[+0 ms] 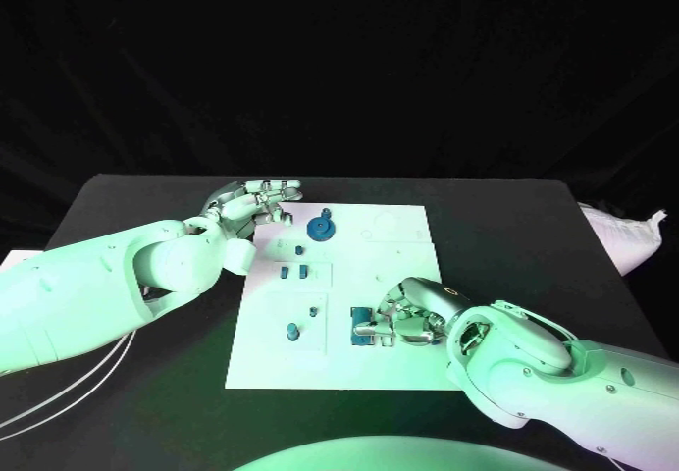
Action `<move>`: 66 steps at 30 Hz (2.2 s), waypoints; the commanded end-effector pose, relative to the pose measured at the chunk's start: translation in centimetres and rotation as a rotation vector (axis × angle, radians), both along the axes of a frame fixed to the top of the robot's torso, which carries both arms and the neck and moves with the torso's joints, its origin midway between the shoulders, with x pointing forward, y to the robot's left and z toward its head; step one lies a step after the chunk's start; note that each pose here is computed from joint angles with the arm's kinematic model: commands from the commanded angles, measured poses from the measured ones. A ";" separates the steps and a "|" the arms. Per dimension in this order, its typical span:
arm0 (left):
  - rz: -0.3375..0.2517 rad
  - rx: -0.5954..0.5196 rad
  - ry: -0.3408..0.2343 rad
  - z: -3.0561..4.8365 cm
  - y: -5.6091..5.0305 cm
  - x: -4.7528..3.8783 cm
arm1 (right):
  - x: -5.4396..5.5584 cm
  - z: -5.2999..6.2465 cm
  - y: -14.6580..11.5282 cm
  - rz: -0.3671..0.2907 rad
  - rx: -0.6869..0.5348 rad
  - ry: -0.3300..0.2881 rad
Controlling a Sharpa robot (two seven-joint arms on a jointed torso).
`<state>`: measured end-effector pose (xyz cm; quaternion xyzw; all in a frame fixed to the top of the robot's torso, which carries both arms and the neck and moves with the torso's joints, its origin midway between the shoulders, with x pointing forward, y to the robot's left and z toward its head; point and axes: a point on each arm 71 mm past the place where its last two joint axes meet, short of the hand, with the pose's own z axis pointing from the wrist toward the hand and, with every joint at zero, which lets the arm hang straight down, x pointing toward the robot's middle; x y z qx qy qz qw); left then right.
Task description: Assemble the parts on the task board
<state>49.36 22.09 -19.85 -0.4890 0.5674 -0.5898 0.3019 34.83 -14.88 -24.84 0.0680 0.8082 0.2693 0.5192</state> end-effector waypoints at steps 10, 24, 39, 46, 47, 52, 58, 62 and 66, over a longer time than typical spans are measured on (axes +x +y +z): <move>-0.019 -0.007 -0.005 0.10 -0.1 -0.09 | -0.4 0.4 0.2 0.062 -0.020 -0.040; -0.022 -0.008 -0.005 0.10 -0.2 -0.09 | 0.0 0.0 0.8 0.065 -0.065 -0.061; -0.020 -0.005 -0.005 0.09 0.0 -0.09 | -0.4 -0.2 0.5 0.080 -0.082 -0.049; -0.020 -0.004 -0.005 0.07 0.0 -0.07 | -0.5 -0.3 0.2 0.077 -0.088 -0.049; -0.020 -0.004 -0.005 0.07 0.0 -0.07 | -0.5 -0.3 0.1 0.075 -0.087 -0.051; -0.020 -0.003 -0.006 0.06 0.1 -0.08 | -0.7 0.2 -0.6 0.054 -0.055 -0.081; -0.017 -0.001 -0.007 0.05 0.2 -0.10 | -1.0 1.3 -2.9 0.012 -0.009 -0.088; -0.016 0.000 -0.007 0.05 0.2 -0.12 | -0.6 1.8 -5.4 -0.023 -0.056 -0.060; -0.017 -0.001 -0.007 0.06 0.2 -0.16 | -0.4 1.9 -7.1 -0.042 -0.106 -0.050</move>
